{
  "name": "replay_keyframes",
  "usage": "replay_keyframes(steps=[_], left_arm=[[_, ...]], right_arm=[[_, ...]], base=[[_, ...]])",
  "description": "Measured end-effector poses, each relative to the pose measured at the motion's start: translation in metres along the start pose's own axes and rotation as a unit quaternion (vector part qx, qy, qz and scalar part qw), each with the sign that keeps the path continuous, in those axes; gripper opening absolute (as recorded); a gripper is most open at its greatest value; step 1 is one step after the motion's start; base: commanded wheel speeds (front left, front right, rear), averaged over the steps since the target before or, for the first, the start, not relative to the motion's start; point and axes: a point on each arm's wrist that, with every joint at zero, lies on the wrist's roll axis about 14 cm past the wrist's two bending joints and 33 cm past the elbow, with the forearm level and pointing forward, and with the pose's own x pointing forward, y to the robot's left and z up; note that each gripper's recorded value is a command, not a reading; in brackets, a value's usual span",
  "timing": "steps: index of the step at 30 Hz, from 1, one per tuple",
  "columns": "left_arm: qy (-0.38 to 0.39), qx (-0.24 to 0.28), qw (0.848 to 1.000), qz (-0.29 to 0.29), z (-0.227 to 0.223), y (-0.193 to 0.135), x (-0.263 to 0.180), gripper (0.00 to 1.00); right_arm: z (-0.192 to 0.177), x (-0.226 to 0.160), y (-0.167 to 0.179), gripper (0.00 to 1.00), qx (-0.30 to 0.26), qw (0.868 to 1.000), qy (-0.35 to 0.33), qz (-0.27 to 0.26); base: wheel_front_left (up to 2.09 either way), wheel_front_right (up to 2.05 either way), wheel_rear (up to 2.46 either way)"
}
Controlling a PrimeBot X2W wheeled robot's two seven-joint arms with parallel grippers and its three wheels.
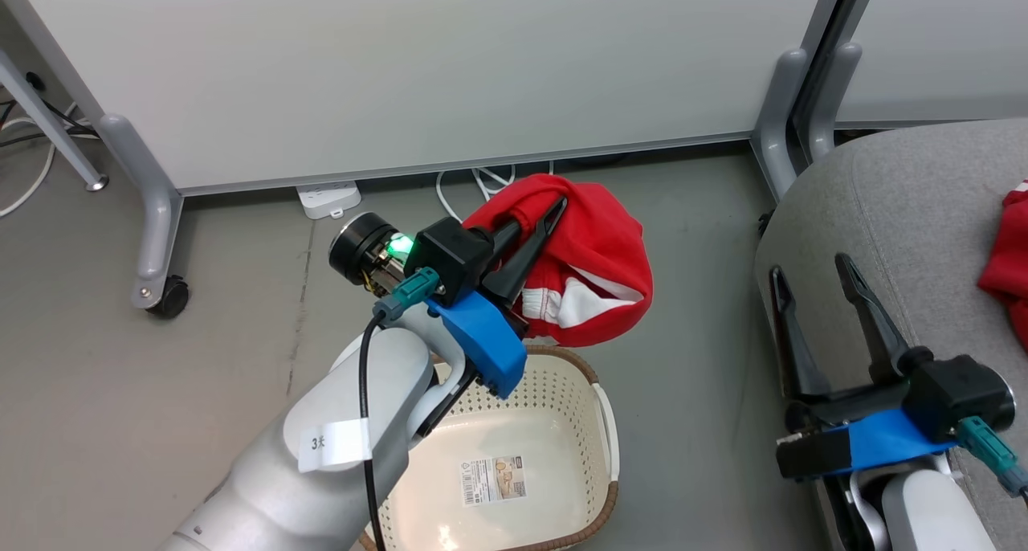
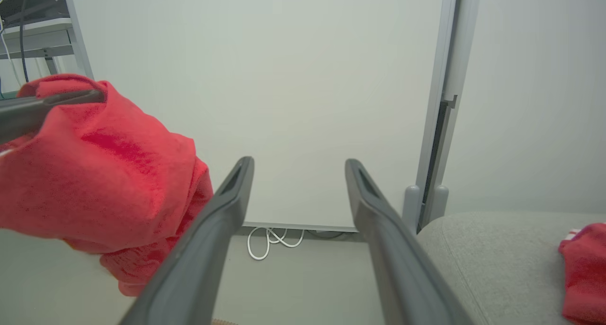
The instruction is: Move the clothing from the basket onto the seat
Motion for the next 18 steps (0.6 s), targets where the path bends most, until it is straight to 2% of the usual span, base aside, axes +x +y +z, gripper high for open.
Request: replay_keyframes(steps=[6,12,18], left_arm=[[0.005,-0.001,1.000,0.000,-0.006,0.002,0.002,0.00],[0.012,-0.005,1.000,-0.004,-0.014,0.001,0.006,0.00],[0.012,-0.005,1.000,-0.006,-0.015,0.001,0.009,0.00]], right_arm=[[0.024,0.017,0.021,1.00,-0.007,0.998,-0.040,0.038],[0.047,0.031,0.071,1.00,-0.008,0.990,-0.078,0.119],[0.037,0.030,0.097,1.00,-0.004,0.985,-0.065,0.160]], base=[[0.00,0.00,0.00],[0.00,0.00,0.00],[0.00,0.00,0.00]])
